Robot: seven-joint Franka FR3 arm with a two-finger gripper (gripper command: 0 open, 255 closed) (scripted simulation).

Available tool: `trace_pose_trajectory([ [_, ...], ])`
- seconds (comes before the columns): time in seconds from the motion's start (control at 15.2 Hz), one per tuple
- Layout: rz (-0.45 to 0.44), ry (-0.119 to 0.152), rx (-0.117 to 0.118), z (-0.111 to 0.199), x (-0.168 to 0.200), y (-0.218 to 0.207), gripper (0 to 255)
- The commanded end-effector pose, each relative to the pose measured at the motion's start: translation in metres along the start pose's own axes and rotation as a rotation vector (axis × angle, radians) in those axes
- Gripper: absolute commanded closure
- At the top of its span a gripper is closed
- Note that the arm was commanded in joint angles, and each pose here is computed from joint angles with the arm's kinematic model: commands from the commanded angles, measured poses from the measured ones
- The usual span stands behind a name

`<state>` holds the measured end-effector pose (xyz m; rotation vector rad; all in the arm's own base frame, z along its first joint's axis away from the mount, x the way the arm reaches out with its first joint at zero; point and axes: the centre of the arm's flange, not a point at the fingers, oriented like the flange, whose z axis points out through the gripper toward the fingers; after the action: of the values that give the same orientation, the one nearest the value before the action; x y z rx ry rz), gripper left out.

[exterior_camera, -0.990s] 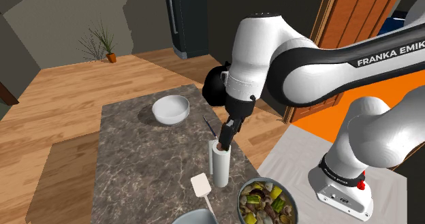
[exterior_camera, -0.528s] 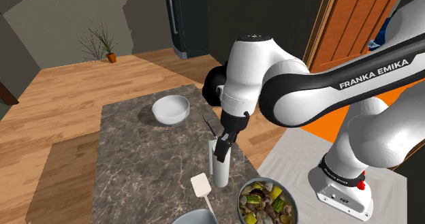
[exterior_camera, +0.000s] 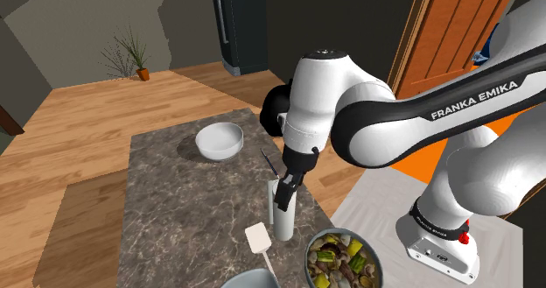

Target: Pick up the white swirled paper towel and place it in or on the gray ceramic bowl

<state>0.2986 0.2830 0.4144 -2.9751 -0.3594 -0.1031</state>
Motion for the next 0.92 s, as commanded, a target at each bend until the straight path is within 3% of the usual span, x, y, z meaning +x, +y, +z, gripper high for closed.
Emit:
trace_pose_trajectory([
  [0.0, 0.0, 0.0, 0.0, 0.0, 0.0, 0.0, 0],
  [0.07, 0.0, 0.0, 0.0, 0.0, 0.0, 0.0, 255],
  [0.66, 0.0, 0.0, 0.0, 0.0, 0.0, 0.0, 255],
  [0.86, 0.0, 0.0, 0.0, -0.016, 0.001, -0.002, 255],
])
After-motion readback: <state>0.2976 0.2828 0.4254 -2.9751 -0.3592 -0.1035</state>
